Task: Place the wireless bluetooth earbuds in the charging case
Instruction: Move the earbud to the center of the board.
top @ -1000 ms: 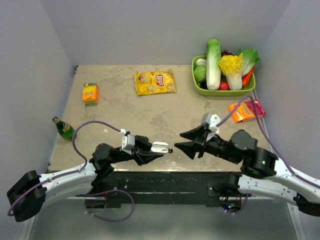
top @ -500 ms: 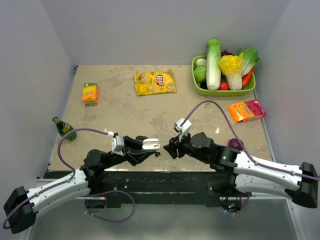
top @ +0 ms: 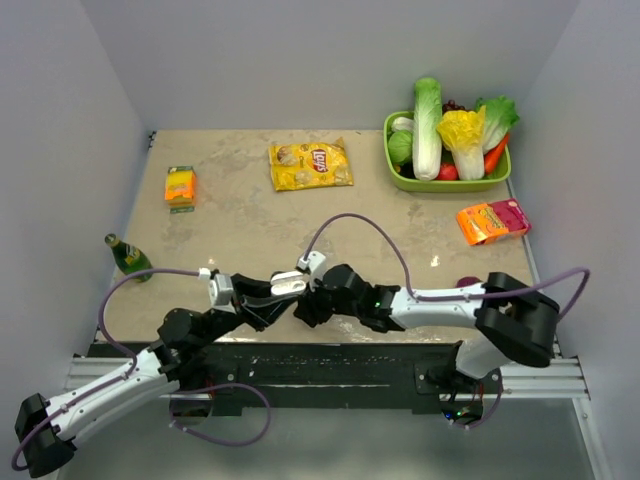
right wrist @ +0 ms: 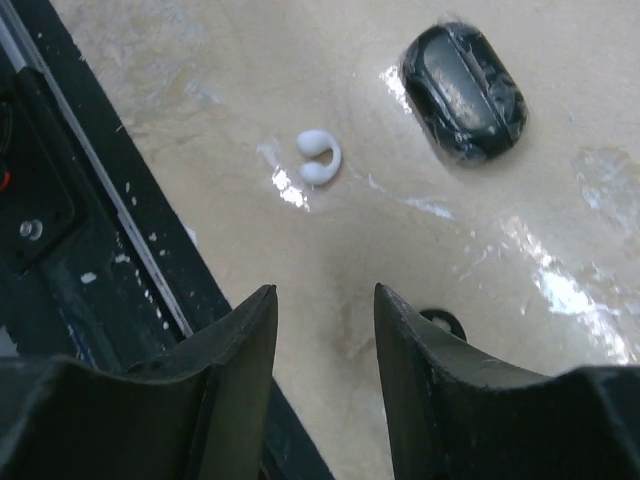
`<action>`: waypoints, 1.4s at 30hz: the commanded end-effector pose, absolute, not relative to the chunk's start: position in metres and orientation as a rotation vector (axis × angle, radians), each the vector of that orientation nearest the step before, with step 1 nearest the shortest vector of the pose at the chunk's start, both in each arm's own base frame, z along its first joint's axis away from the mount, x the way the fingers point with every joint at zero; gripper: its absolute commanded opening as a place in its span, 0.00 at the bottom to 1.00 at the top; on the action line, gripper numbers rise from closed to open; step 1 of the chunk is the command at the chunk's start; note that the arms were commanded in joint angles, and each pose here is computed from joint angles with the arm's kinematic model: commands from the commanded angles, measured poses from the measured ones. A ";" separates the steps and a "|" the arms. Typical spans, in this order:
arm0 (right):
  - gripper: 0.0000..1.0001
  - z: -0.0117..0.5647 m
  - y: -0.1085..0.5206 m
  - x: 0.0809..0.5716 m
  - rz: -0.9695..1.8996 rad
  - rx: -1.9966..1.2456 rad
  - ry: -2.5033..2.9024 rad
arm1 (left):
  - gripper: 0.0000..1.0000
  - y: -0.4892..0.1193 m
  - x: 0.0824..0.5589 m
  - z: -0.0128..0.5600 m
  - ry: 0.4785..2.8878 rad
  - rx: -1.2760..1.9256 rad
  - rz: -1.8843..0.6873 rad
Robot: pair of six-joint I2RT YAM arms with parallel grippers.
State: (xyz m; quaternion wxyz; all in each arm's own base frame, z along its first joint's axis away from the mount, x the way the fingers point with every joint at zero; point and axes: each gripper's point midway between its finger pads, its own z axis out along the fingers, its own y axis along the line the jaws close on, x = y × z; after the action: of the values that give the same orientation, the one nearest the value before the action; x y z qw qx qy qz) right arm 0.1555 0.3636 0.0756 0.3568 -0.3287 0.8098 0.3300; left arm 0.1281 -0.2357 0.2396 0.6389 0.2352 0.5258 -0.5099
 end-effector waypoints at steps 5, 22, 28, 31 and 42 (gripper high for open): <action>0.42 0.098 0.421 0.177 1.015 -0.803 1.984 | 0.00 -0.231 0.125 0.257 1.152 0.517 -1.179; 0.04 0.067 0.456 0.146 1.320 -0.886 1.996 | 0.00 -0.230 0.117 0.266 1.102 0.528 -1.212; 0.03 0.044 0.455 0.163 1.257 -0.811 2.067 | 0.00 -0.231 0.117 0.263 1.111 0.535 -1.209; 0.02 0.040 0.448 0.178 1.213 -0.752 2.081 | 0.00 -0.231 0.118 0.262 1.115 0.533 -1.207; 0.06 0.036 0.424 0.217 1.146 -0.653 2.096 | 0.00 -0.232 0.119 0.260 1.125 0.532 -1.202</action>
State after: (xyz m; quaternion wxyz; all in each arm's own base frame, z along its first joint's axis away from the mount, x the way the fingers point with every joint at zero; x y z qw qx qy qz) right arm 0.1981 0.4256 0.0226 0.2941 -0.2642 0.8086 0.4358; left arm 0.1219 -0.2332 0.2455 0.6414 0.2398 0.5130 -0.5176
